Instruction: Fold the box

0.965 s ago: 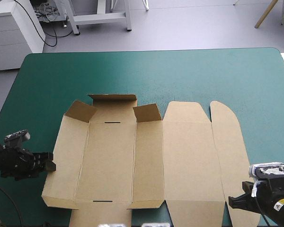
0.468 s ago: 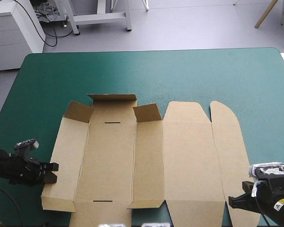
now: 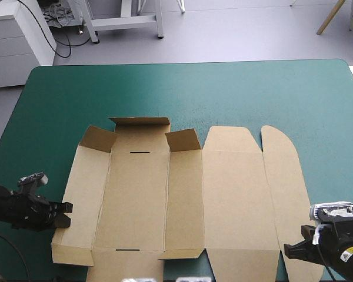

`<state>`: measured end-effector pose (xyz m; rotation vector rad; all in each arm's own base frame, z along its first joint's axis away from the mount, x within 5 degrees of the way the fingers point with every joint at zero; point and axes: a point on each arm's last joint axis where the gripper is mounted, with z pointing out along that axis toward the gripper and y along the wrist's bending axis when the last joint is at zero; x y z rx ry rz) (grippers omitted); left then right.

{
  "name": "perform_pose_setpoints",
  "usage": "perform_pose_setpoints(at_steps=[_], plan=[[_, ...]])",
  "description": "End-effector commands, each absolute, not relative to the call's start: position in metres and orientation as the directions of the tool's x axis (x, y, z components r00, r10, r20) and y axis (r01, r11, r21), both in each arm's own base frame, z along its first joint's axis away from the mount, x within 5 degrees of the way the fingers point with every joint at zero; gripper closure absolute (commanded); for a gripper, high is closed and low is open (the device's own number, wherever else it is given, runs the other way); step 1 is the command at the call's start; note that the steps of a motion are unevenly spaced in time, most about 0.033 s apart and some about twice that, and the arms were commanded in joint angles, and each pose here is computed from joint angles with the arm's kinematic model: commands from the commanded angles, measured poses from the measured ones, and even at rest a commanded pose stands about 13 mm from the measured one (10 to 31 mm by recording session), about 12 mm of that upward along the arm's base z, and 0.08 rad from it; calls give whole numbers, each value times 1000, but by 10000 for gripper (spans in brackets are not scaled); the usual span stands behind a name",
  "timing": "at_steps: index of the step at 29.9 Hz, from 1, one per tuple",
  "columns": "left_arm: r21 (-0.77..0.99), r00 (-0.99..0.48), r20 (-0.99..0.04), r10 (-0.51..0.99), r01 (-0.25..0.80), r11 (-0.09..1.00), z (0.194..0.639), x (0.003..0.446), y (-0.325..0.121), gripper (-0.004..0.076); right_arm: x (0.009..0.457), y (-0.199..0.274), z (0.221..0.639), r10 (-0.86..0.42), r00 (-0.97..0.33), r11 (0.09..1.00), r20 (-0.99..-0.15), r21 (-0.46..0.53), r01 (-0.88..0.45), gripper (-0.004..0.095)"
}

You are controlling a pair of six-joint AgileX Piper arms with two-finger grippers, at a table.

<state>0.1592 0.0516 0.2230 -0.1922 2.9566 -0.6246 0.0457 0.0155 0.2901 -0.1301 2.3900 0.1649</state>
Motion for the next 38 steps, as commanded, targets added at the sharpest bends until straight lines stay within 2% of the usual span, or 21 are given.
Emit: perform_pose_setpoints(at_steps=[1, 6, 8, 10, 13, 15, 20, 28, 33, 38], plan=[[-468, -990, -76, -117, -69, 881, 231, 157, 45, 734, 50, 16, 300, -45, -684, 987, -728, 75, -145, 927], [-485, -988, -85, -128, -71, 872, 232, 159, 43, 703, 50, 16, 300, -45, -684, 987, -728, 75, -145, 927], [-487, -988, -91, -123, -64, 871, 232, 159, 43, 632, 50, 16, 300, -45, -684, 987, -728, 75, -145, 927], [-487, -990, -114, -88, -21, 873, 233, 159, 43, 512, 50, 16, 300, -45, -684, 987, -728, 75, -145, 927], [-508, -988, -117, -101, -28, 861, 232, 159, 41, 340, 50, 16, 300, -45, -684, 987, -728, 75, -145, 927], [-522, -986, -126, -111, -30, 852, 233, 161, 39, 308, 50, 16, 300, -45, -684, 987, -728, 75, -145, 927], [-559, -981, -151, -118, -14, 829, 235, 164, 34, 335, 50, 16, 300, -45, -684, 987, -728, 75, -145, 927], [-578, -993, -116, 36, 97, 810, 226, 161, 4, 337, 50, 16, 300, -45, -684, 987, -728, 75, -145, 927], [-579, -993, -114, 37, 97, 810, 226, 161, 4, 353, 50, 16, 300, -45, -684, 987, -728, 75, -145, 927], [-561, -995, -90, 36, 81, 824, 225, 160, 5, 446, 50, 16, 301, -51, -682, 986, -729, 74, -153, 927]])
